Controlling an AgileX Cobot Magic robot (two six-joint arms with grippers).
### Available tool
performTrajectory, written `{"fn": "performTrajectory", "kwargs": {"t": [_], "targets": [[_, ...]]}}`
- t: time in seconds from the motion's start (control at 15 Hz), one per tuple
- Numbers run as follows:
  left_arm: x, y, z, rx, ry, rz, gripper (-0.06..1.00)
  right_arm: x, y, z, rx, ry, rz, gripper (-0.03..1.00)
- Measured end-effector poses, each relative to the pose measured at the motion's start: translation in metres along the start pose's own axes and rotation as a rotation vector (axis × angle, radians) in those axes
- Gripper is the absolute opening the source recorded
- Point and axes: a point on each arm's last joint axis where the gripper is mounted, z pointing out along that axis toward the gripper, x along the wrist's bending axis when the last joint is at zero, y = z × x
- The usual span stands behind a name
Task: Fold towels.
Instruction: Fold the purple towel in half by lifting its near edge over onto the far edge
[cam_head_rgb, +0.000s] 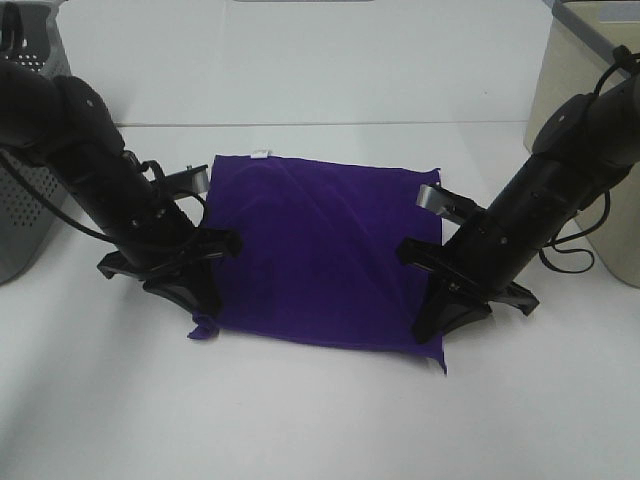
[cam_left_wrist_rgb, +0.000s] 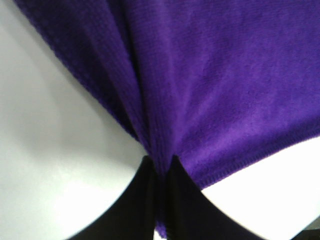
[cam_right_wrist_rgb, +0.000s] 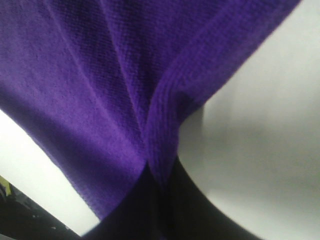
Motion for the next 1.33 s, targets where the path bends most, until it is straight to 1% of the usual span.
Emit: {"fn": "performTrajectory", "kwargs": {"t": [0.07,0.13,0.33,0.47,0.67,0.73,0.93,1.07,1.13,1.2,1.33], "targets": [[-0.006,-0.001,-0.012,-0.009,-0.008,0.018,0.01,0.002,-0.003,-0.004,0.009,-0.003,-0.013,0.02],[-0.013,-0.002,-0.023,-0.021,-0.017,0.033,0.01,0.007,-0.004,-0.014,-0.009,-0.003,-0.024,0.02],[-0.024,-0.004,-0.046,-0.063,-0.024,0.068,0.01,0.027,-0.006,-0.054,-0.139,-0.016,-0.068,0.02],[-0.027,0.002,-0.053,-0.098,-0.005,0.096,0.01,0.032,0.002,-0.072,-0.213,-0.069,-0.091,0.02],[-0.032,0.035,-0.069,-0.224,0.039,0.165,0.01,0.037,0.035,-0.096,-0.334,-0.161,-0.127,0.02],[-0.033,0.046,-0.069,-0.246,0.043,0.177,0.00,0.037,0.047,-0.100,-0.365,-0.187,-0.147,0.02],[-0.033,0.082,-0.066,-0.313,0.058,0.210,0.01,0.044,0.082,-0.116,-0.483,-0.210,-0.184,0.02],[-0.034,0.101,-0.068,-0.365,0.068,0.235,0.01,0.046,0.100,-0.121,-0.525,-0.211,-0.200,0.02],[-0.034,0.104,-0.069,-0.372,0.075,0.245,0.01,0.046,0.104,-0.121,-0.533,-0.211,-0.204,0.02],[-0.031,0.110,-0.065,-0.374,0.097,0.261,0.01,0.046,0.113,-0.119,-0.543,-0.213,-0.208,0.02],[-0.025,0.120,-0.058,-0.372,0.140,0.293,0.00,0.037,0.126,-0.107,-0.526,-0.244,-0.220,0.02]]}}
